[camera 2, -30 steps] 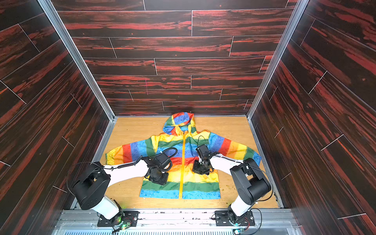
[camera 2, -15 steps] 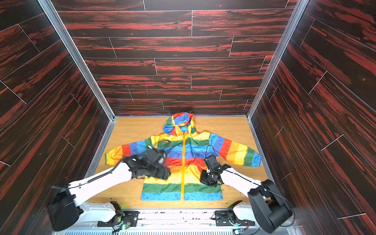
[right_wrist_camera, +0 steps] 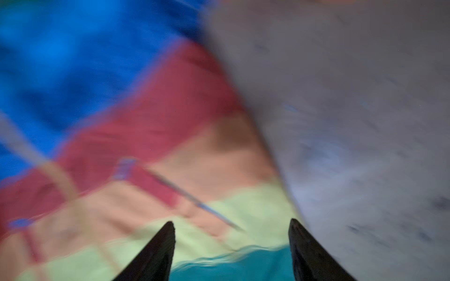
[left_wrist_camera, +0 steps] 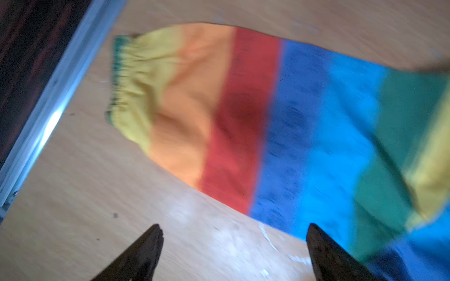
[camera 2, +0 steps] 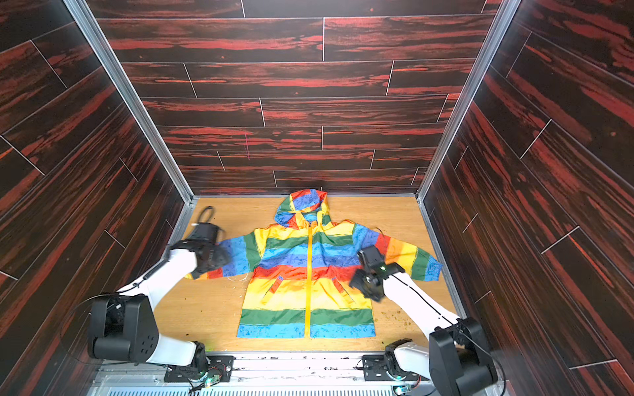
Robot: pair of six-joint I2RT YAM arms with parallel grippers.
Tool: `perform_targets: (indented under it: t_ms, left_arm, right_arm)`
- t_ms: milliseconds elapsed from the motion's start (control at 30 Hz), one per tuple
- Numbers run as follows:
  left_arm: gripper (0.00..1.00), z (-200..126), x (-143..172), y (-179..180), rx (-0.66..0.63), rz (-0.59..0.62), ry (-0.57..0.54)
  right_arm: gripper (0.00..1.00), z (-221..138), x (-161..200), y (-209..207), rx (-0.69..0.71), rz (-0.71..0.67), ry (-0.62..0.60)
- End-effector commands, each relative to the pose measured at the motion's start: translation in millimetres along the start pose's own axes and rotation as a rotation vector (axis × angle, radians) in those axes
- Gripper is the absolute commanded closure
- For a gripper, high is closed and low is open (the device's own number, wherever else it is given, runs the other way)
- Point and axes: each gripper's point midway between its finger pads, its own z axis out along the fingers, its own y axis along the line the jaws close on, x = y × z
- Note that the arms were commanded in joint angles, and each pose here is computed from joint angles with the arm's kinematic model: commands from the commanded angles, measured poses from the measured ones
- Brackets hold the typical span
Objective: Unzip the jacket
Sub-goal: Flatten out the jacket at the center of the board.
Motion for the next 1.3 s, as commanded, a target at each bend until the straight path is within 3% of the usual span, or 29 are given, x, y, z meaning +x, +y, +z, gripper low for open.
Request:
perform_targets:
  t_ms: [0, 167, 333, 467, 600, 767, 967, 1033, 1067, 1133, 1167, 1267]
  left_arm:
    - [0.06, -11, -21, -35, 0.18, 0.003, -0.036]
    - [0.05, -40, -38, -88, 0.469, 0.032, -0.096]
    - [0.05, -52, -36, -109, 0.56, 0.088, -0.099]
    - [0.05, -41, -32, -104, 0.515, 0.077, -0.083]
    - [0.05, -31, -31, -97, 0.458, 0.06, -0.073]
    - [0.05, -31, -35, -97, 0.449, 0.075, -0.083]
    - [0.05, -35, -37, -120, 0.474, 0.144, -0.075]
    - [0.05, -38, -34, -143, 0.505, 0.199, -0.067]
    - [0.05, -41, -34, -154, 0.521, 0.217, -0.064]
    - [0.05, -43, -31, -184, 0.55, 0.261, -0.05]
    - [0.05, -45, -33, -197, 0.563, 0.273, -0.051]
    - [0.09, -38, -25, -240, 0.613, 0.3, -0.011]
  right_arm:
    - [0.25, 6, 30, -23, 0.069, 0.031, 0.115]
    - [0.25, 20, 41, -29, 0.079, 0.054, 0.161]
    - [0.34, 28, 47, -37, 0.129, 0.058, 0.198]
    - [0.52, 30, 48, -44, 0.157, 0.08, 0.192]
    - [0.81, 26, 50, -51, 0.172, 0.12, 0.187]
    - [1.0, 12, 49, -66, 0.224, 0.161, 0.147]
    - [0.99, -4, 40, -74, 0.269, 0.161, 0.097]
    - [0.73, -11, 25, -68, 0.246, 0.149, 0.036]
    - [0.65, -18, 18, -67, 0.248, 0.149, 0.004]
    - [0.42, -35, -4, -60, 0.236, 0.149, -0.089]
    - [0.34, -43, -15, -53, 0.208, 0.145, -0.142]
    - [0.28, -70, -57, -3, -0.026, 0.053, -0.321]
